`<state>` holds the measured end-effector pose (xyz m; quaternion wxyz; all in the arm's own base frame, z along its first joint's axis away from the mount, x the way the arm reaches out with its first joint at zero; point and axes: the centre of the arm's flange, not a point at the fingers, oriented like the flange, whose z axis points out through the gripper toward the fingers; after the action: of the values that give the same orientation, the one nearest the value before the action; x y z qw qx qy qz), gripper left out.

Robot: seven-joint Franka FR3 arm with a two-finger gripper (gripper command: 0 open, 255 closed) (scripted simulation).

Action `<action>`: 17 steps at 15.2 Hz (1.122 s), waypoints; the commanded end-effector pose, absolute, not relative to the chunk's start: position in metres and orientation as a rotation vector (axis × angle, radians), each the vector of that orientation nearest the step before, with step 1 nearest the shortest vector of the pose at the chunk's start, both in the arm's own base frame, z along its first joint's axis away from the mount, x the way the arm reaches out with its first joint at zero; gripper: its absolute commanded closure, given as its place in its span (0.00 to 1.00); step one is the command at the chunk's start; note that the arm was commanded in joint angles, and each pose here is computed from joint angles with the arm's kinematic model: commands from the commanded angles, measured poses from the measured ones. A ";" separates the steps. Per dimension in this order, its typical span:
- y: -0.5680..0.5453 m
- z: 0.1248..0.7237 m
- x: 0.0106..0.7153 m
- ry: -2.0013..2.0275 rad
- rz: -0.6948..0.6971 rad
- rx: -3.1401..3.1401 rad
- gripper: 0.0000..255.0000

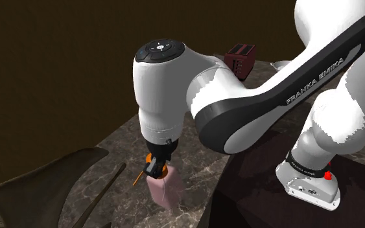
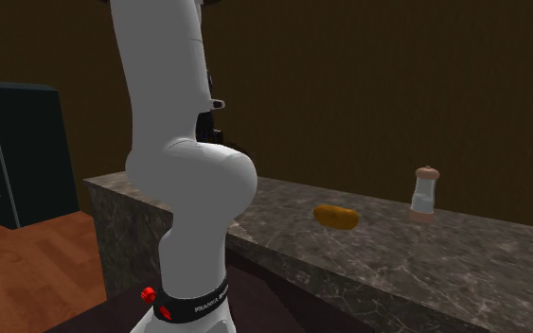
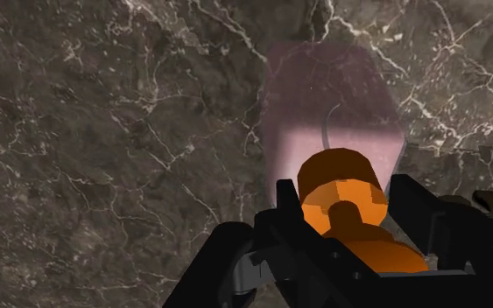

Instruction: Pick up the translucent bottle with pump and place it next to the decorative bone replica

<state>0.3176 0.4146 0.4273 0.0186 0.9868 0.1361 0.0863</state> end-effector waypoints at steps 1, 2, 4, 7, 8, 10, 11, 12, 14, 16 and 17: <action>0.414 0.418 0.317 0.423 0.269 3.064 1.00; 0.414 0.414 0.317 0.423 0.269 3.064 1.00; 0.414 0.414 0.317 0.423 0.269 3.064 1.00; 0.414 0.414 0.317 0.423 0.269 3.064 1.00; 0.414 0.414 0.317 0.423 0.269 3.064 1.00; 0.414 0.414 0.317 0.423 0.269 3.064 0.00; 0.414 0.414 0.317 0.423 0.269 3.064 0.00; 0.414 0.414 0.317 0.423 0.269 3.064 0.00; 0.414 0.414 0.317 0.423 0.269 3.064 0.00; 0.415 0.427 0.315 0.423 0.269 3.064 0.00; 0.415 0.440 0.313 0.423 0.269 3.064 0.00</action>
<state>0.3129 0.4149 0.4307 0.0183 0.9867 0.1361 0.0871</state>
